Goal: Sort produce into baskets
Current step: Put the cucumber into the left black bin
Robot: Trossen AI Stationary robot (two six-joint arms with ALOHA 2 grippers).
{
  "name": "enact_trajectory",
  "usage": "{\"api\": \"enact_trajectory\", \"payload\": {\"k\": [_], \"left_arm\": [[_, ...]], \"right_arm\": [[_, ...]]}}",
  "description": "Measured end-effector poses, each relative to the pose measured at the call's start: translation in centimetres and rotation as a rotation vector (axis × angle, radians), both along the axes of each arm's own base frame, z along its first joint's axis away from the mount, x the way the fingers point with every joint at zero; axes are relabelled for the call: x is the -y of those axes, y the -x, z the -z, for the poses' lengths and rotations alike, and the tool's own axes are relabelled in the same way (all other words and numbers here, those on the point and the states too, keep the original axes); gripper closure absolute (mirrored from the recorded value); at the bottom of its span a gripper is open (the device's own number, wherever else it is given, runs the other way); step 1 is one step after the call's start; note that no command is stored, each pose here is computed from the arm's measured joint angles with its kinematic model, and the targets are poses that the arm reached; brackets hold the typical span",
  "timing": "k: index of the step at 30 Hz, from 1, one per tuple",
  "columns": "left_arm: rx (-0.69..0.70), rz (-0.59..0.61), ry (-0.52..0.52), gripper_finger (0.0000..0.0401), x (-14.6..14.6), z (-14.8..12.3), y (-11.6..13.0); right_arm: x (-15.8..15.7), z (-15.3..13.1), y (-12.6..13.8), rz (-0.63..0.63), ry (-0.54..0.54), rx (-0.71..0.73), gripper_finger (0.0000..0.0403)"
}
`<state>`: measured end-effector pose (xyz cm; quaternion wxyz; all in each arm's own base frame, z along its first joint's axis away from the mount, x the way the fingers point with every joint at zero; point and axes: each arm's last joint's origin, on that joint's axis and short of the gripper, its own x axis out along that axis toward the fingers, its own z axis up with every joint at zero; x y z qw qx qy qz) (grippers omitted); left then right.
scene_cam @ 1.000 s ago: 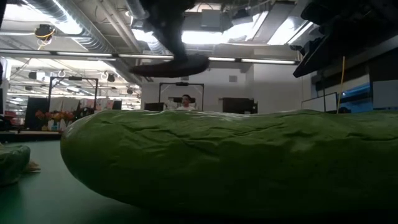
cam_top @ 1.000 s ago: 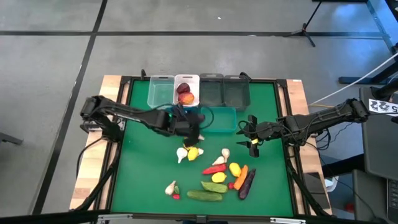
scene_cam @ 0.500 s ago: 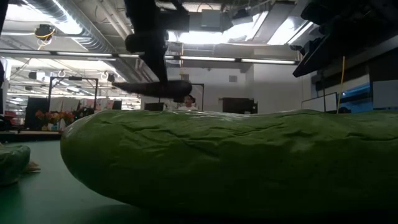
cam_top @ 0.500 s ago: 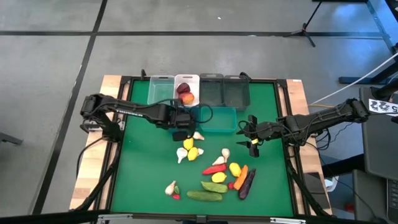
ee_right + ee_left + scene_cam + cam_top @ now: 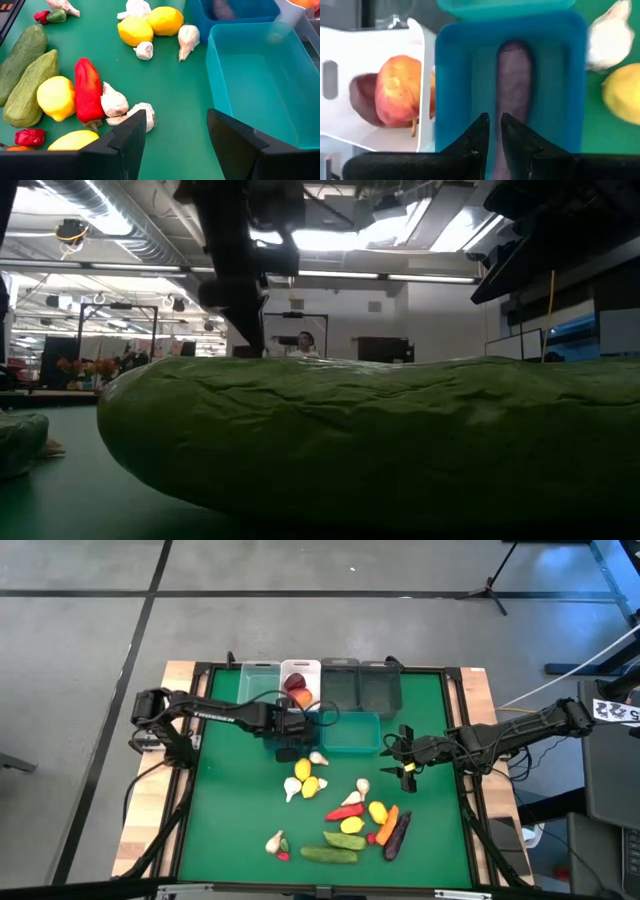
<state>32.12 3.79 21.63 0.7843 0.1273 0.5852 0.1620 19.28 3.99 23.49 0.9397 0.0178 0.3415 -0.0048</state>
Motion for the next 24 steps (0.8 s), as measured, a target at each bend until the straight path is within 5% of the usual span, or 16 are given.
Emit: {"api": "enact_trajectory", "payload": {"k": [13,19,24], "left_arm": [[0.012,-0.037,0.045,0.0355,-1.4,0.0,0.2],[0.065,-0.023,0.071,0.0355,0.7,-3.3,-0.5],[0.252,0.100,0.235,0.0354,4.6,-6.9,-0.7]], "right_arm": [[0.0,0.0,0.0,0.000,0.000,0.000,0.0194],[0.0,0.0,0.0,-0.004,0.004,0.000,0.0194],[-0.2,0.0,0.0,-0.036,-0.031,-0.001,0.0194]]}}
